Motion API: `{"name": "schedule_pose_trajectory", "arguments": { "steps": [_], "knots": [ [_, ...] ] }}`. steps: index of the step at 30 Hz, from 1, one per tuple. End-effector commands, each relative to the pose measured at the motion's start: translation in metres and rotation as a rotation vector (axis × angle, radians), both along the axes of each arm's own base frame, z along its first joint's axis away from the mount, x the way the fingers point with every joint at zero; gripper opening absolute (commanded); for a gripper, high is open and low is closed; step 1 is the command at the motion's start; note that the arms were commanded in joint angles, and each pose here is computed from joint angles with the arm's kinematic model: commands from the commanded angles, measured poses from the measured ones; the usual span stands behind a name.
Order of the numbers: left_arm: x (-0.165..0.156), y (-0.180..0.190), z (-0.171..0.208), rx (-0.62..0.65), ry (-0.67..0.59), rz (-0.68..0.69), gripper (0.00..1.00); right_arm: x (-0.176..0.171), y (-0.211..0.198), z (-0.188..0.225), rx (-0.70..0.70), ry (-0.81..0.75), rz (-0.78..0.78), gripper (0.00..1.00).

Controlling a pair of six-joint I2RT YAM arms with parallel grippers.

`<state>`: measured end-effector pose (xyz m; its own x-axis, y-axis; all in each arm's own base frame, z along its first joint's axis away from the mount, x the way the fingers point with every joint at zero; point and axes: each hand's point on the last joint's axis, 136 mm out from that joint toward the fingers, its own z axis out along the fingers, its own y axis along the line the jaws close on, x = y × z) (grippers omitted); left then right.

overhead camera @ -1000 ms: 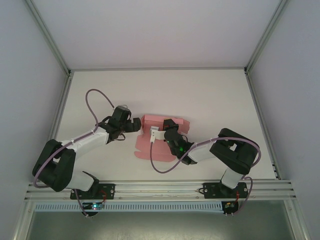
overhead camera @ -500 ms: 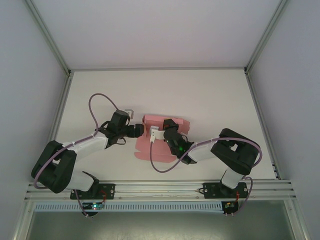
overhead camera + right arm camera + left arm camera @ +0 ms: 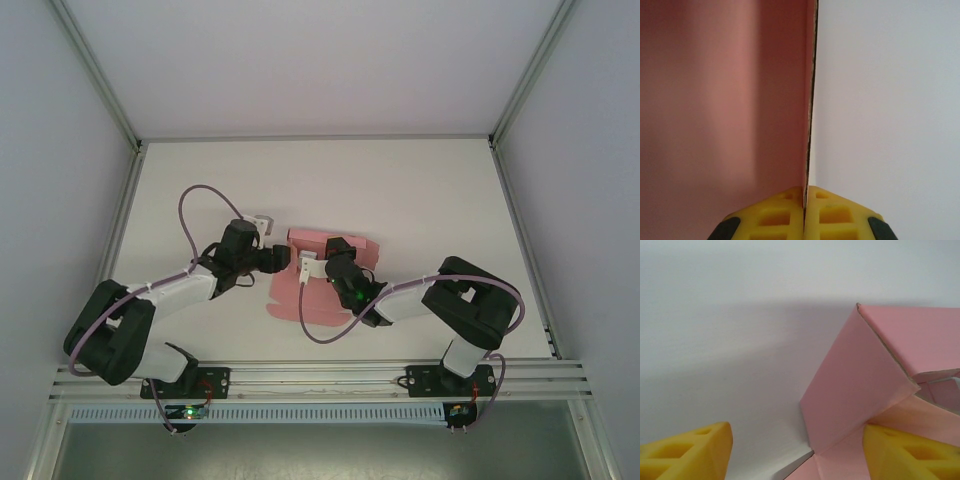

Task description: Assemble paper box

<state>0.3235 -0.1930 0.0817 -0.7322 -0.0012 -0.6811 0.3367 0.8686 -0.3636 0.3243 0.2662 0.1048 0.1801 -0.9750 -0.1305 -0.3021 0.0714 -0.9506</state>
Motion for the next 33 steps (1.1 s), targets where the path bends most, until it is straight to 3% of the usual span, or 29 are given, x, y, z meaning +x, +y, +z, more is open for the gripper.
{"name": "schedule_pose_trajectory", "arguments": {
  "steps": [1,16,22,33],
  "knots": [
    [0.013,-0.022,0.021,-0.044,-0.113,-0.069,0.69,-0.011,0.004,-0.023,-0.056,0.082,0.047,0.0],
    [0.022,-0.037,0.0,0.024,-0.132,-0.083,0.67,-0.014,0.003,-0.025,-0.053,0.107,0.056,0.0],
    [0.007,-0.05,-0.006,-0.008,-0.137,-0.174,0.67,-0.014,0.001,-0.029,-0.063,0.116,0.05,0.0],
    [-0.007,-0.033,-0.01,0.02,-0.187,-0.145,0.63,-0.017,-0.007,-0.036,-0.082,0.143,0.024,0.0]
  ]
}}
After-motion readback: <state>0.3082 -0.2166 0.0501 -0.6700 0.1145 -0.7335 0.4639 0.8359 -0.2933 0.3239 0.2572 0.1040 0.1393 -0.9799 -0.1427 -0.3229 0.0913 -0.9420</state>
